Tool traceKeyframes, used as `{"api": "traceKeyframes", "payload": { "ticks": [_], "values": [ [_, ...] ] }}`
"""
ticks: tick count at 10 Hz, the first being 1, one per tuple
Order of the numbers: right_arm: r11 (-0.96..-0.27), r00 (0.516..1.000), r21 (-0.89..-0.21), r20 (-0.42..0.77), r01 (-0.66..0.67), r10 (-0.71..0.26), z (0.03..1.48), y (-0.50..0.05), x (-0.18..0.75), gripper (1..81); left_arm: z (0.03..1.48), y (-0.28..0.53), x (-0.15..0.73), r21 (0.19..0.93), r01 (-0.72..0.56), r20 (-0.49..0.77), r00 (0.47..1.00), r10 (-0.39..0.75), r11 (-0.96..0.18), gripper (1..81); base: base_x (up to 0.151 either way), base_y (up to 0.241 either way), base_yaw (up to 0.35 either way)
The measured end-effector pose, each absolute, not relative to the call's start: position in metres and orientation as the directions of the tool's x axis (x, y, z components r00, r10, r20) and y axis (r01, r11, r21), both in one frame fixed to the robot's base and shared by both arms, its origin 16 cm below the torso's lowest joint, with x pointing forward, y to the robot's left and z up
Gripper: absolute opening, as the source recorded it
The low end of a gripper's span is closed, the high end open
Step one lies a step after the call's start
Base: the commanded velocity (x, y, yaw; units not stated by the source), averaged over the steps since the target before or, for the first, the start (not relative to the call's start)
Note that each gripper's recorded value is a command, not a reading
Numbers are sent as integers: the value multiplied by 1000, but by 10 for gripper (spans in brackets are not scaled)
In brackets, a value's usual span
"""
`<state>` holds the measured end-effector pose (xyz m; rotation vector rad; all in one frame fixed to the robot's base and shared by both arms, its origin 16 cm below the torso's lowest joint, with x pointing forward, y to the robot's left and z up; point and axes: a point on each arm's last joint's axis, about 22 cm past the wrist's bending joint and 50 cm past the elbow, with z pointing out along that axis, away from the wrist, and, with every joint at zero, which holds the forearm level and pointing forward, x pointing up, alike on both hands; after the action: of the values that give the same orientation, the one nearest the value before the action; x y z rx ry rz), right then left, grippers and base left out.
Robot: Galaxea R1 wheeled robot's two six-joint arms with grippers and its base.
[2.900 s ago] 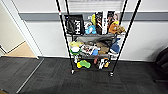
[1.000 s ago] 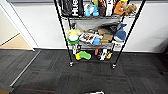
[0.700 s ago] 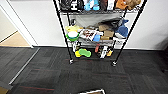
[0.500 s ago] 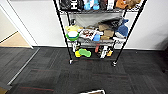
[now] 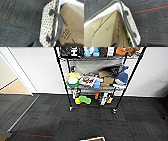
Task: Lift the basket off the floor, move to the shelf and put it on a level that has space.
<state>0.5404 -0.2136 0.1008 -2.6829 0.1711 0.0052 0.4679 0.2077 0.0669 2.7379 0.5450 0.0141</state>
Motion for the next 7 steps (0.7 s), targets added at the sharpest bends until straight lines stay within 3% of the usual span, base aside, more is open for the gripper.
{"api": "traceKeyframes", "payload": {
  "ticks": [7],
  "values": [
    [-887,977,-419,-169,-193,-133,38,-205,492,811,21,188,455,325,397,-132,918,374,-858,811,0,0,0]
  ]
}}
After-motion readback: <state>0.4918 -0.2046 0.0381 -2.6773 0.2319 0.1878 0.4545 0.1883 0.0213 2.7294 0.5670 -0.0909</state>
